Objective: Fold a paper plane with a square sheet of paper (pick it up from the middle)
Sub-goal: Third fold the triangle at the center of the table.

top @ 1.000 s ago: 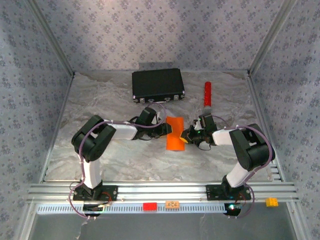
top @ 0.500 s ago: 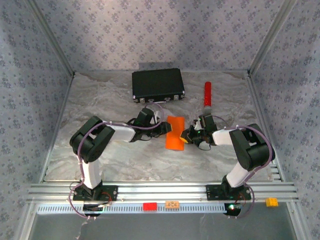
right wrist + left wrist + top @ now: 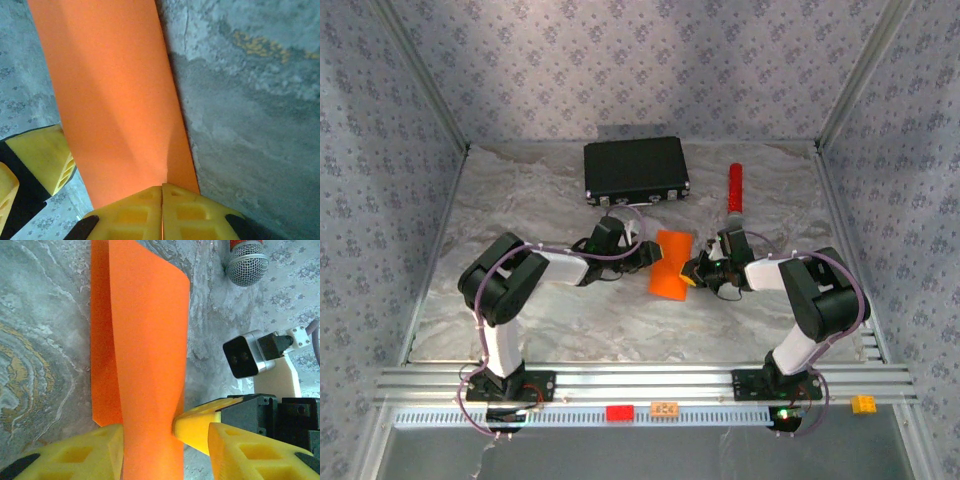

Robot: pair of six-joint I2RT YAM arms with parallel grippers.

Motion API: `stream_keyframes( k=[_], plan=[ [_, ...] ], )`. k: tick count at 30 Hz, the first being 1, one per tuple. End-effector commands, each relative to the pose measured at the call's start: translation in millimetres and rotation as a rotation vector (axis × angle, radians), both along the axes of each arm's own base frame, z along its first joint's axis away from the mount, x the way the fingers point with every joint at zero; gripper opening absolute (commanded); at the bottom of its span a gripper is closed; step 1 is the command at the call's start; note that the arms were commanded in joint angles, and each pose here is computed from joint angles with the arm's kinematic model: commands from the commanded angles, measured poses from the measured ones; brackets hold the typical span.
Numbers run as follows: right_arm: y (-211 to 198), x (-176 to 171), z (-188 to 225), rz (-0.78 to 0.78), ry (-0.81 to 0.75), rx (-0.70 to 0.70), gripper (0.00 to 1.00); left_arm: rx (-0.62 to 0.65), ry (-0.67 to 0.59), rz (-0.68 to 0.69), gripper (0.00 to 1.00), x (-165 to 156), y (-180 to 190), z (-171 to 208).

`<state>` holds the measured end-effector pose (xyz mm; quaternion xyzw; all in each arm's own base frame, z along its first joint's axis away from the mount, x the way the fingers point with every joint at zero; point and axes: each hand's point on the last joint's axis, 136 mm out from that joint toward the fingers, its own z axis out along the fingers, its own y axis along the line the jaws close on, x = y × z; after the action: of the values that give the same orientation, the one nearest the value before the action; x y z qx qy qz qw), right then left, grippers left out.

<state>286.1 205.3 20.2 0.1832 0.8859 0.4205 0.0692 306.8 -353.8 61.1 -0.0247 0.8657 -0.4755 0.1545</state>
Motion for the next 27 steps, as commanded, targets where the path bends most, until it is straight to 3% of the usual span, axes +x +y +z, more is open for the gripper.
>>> stream_keyframes(
  k=[1,14,27],
  plan=[
    [-3.6,-12.3,-18.4,-0.005,0.051,-0.051,0.1,-0.04,-0.023,-0.002,0.45,2.2,-1.2,16.1],
    [-3.4,-12.3,-18.0,-0.004,0.048,-0.051,0.1,0.017,0.06,-0.025,0.35,-4.3,-0.7,-5.1],
    [-0.2,-8.4,-11.9,0.004,0.026,-0.032,0.11,0.041,0.086,-0.042,0.13,-8.3,0.2,-12.6]
  ],
)
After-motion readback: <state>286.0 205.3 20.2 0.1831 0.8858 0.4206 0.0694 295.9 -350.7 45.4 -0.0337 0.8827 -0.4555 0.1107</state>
